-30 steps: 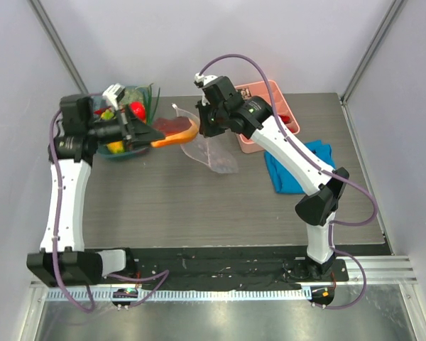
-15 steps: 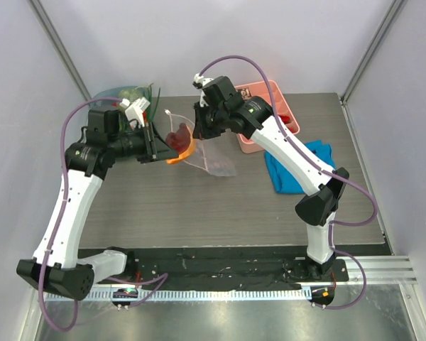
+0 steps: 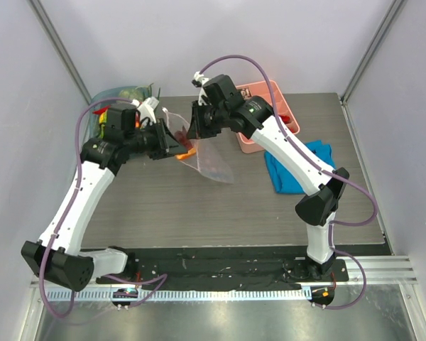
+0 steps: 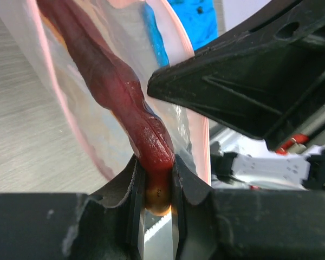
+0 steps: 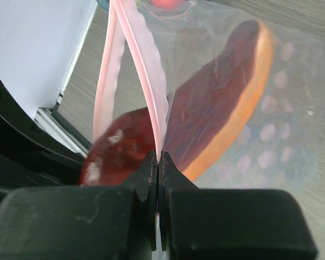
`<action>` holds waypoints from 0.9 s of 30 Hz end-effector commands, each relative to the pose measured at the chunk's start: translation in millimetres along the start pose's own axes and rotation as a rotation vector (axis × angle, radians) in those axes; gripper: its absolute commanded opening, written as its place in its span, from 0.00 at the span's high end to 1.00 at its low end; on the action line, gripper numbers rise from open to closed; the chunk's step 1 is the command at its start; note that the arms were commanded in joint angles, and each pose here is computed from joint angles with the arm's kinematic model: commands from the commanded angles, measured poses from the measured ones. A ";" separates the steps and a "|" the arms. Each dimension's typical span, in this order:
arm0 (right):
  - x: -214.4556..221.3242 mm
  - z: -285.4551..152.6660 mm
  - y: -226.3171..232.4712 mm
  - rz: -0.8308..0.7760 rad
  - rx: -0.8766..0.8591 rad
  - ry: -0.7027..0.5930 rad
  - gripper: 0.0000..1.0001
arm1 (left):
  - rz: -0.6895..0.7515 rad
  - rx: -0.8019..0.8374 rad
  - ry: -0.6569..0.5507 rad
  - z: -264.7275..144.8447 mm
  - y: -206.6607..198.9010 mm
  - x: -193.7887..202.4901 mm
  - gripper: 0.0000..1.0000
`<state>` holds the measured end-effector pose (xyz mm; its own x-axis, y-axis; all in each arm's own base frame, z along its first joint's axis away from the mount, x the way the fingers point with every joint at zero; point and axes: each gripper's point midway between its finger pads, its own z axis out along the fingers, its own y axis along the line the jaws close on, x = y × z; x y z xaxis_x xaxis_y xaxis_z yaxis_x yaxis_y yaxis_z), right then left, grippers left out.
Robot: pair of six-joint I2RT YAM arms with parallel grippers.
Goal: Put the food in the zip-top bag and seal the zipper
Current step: Place the fake food in the zipper food storage bag.
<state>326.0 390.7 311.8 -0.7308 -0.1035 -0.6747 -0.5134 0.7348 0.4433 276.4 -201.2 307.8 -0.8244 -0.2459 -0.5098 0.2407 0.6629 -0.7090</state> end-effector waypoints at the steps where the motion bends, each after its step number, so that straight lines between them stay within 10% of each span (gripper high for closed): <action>1: -26.6 -19.2 27.4 0.028 -0.098 -0.089 0.99 | 0.101 -0.048 -0.147 4.5 -11.2 -20.0 1.00; 15: -39.2 -19.9 32.5 0.181 -0.178 -0.084 0.99 | 0.272 -0.325 -0.256 28.6 -2.7 -14.1 0.83; 22: -40.4 -18.1 24.7 0.256 -0.224 -0.049 0.99 | 0.368 -0.279 -0.226 27.4 -21.5 -13.6 0.17; 27: -46.2 -26.1 1.6 0.284 -0.240 -0.045 0.99 | 0.483 -0.091 -0.254 -9.3 -64.8 -21.7 0.06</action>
<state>347.7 383.1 335.2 -0.8449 0.0942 -0.5265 -0.3575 0.6326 0.6870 289.5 -226.5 288.0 -0.6473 -0.0524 -0.7604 0.3022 0.8983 -0.3191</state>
